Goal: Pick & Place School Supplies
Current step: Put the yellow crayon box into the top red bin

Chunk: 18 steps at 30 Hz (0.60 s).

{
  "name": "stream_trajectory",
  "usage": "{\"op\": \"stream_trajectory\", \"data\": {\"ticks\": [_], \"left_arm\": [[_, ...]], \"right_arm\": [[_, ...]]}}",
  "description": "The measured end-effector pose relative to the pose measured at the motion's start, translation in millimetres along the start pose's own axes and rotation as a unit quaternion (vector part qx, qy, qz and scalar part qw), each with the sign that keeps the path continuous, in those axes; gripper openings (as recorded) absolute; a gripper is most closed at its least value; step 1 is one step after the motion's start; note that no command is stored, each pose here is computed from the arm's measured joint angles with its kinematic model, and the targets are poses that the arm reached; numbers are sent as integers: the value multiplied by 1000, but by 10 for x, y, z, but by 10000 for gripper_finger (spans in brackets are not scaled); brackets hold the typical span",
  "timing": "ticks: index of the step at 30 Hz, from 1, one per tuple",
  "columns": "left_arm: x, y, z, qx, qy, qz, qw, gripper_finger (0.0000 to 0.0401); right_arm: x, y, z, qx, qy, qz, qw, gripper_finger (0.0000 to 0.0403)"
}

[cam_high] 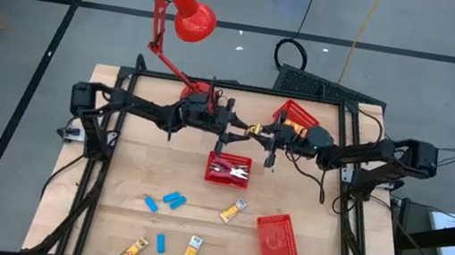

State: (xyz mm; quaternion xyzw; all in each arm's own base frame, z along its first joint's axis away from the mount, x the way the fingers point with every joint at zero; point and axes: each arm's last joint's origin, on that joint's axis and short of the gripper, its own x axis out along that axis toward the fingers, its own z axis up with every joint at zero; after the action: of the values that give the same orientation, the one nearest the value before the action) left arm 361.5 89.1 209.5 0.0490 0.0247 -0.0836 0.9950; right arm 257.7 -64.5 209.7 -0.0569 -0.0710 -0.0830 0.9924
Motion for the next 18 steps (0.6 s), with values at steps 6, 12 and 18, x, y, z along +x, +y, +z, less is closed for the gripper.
{"op": "stream_trajectory", "data": {"ticks": [6, 12, 18], "left_arm": [[-153, 127, 86, -20, 14, -18, 1000, 147], [-365, 61, 217, 0, 34, -22, 999, 147], [-681, -97, 187, 4, 50, 9, 999, 147]], "right_arm": [[-21, -34, 32, -11, 6, -17, 1000, 54], [-75, -164, 32, -32, 45, -79, 995, 54], [-194, -347, 3, -40, 79, -128, 988, 54]]}}
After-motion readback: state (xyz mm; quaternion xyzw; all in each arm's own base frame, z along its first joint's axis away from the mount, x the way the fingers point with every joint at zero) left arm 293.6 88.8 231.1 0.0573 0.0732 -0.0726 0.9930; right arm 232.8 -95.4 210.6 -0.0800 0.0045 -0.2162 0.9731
